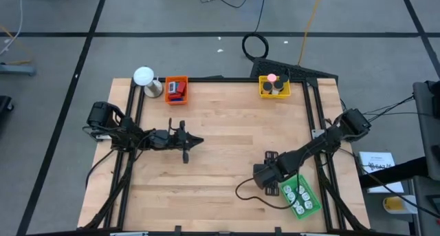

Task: Pick & Place Office items
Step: Put the blue digital clock into the orange bin

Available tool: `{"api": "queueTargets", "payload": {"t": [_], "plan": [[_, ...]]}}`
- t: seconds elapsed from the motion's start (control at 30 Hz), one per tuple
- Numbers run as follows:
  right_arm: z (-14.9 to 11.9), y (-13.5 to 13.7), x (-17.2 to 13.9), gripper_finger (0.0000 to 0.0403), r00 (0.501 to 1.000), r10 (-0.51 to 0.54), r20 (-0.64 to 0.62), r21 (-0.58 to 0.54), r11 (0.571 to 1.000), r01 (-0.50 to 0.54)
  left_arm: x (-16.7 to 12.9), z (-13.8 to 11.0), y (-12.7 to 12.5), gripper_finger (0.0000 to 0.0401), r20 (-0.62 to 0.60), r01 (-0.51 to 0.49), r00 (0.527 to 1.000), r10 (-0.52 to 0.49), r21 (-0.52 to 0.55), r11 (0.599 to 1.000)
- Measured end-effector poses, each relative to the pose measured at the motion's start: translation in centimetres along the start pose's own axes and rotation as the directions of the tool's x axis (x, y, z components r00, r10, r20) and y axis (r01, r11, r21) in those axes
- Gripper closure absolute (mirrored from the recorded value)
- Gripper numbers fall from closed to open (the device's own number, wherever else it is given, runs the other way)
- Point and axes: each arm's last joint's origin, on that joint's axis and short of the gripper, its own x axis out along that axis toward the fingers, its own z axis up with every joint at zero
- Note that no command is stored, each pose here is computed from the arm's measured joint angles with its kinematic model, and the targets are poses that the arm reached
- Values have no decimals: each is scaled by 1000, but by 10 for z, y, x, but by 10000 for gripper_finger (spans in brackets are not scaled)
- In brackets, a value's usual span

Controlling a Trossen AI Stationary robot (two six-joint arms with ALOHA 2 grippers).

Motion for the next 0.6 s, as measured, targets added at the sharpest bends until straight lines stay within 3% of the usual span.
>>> {"api": "queueTargets", "payload": {"t": [0.23,0.33,0.4,0.6], "plan": [[-1,-1,2,216,1000,8,9,6,1000,-8,0,1,1,375,6,-8,1000,8,-10,1000],[1,-2,3,231,1000,10,14,17,1000,-10,-2,-2,6,380,-1,-100,995,100,1,995],[2,-3,3,243,1000,8,19,35,999,-9,-11,-4,12,393,-9,-154,988,154,-2,988],[14,-12,2,272,997,28,76,116,993,-37,-42,-3,24,395,57,-187,980,189,-46,981]]}}
